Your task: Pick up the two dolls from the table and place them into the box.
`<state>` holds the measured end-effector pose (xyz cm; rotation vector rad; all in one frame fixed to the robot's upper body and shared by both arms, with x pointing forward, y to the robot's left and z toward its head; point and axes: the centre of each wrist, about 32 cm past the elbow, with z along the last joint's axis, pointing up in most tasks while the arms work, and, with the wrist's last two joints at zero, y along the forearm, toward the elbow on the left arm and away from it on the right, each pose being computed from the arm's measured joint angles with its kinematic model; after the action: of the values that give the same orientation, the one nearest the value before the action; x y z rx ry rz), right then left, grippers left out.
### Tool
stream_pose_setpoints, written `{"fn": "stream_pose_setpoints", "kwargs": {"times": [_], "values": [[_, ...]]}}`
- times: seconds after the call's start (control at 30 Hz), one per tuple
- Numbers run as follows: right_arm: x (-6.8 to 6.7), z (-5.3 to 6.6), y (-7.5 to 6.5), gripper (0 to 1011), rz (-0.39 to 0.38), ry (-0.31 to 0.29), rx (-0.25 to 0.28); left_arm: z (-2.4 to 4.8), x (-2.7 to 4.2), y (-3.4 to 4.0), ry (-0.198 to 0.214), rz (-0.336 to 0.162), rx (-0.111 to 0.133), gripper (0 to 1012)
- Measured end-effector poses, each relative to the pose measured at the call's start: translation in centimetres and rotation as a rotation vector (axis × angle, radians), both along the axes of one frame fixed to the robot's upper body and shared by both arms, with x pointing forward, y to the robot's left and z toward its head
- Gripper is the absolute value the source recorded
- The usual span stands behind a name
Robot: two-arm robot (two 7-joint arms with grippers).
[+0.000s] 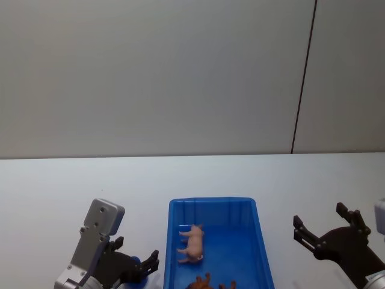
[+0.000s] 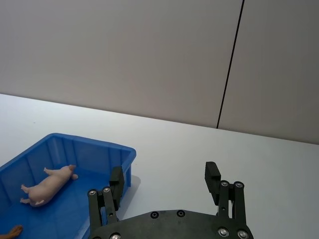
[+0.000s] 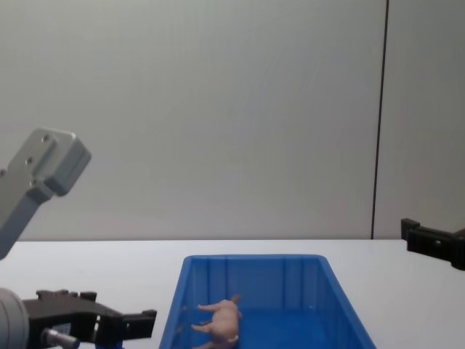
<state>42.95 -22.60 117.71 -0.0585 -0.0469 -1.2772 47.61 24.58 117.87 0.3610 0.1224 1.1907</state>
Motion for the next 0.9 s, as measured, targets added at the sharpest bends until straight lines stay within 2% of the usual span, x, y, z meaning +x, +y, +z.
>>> {"fn": "stream_pose_setpoints", "kwargs": {"times": [0.33, 0.4, 0.43, 0.47, 0.53, 0.57, 0.63, 0.67, 0.9], "values": [[0.0, 0.0, 0.0, 1001, 0.0, 0.0, 0.0, -0.92, 0.16, 0.34, 0.056, 0.002, 0.006, 730], [0.0, 0.0, 0.0, 1001, 0.0, 0.0, 0.0, -1.01, 0.16, 0.36, 0.061, 0.002, 0.006, 647], [0.0, 0.0, 0.0, 1001, 0.0, 0.0, 0.0, -1.06, 0.16, 0.37, 0.064, 0.002, 0.005, 647], [0.0, 0.0, 0.0, 1001, 0.0, 0.0, 0.0, -1.14, 0.16, 0.39, 0.069, 0.003, 0.004, 564], [0.0, 0.0, 0.0, 1001, 0.0, 0.0, 0.0, -1.23, 0.16, 0.41, 0.075, 0.004, 0.003, 529], [0.0, 0.0, 0.0, 1001, 0.0, 0.0, 0.0, -1.23, 0.16, 0.41, 0.075, 0.004, 0.003, 461], [0.0, 0.0, 0.0, 1001, 0.0, 0.0, 0.0, -1.31, 0.15, 0.41, 0.078, 0.005, 0.001, 416], [0.0, 0.0, 0.0, 1001, 0.0, 0.0, 0.0, -1.33, 0.14, 0.41, 0.079, 0.006, 0.0, 356], [0.0, 0.0, 0.0, 1001, 0.0, 0.0, 0.0, -1.09, 0.14, 0.37, 0.062, 0.004, -0.009, 270]]}}
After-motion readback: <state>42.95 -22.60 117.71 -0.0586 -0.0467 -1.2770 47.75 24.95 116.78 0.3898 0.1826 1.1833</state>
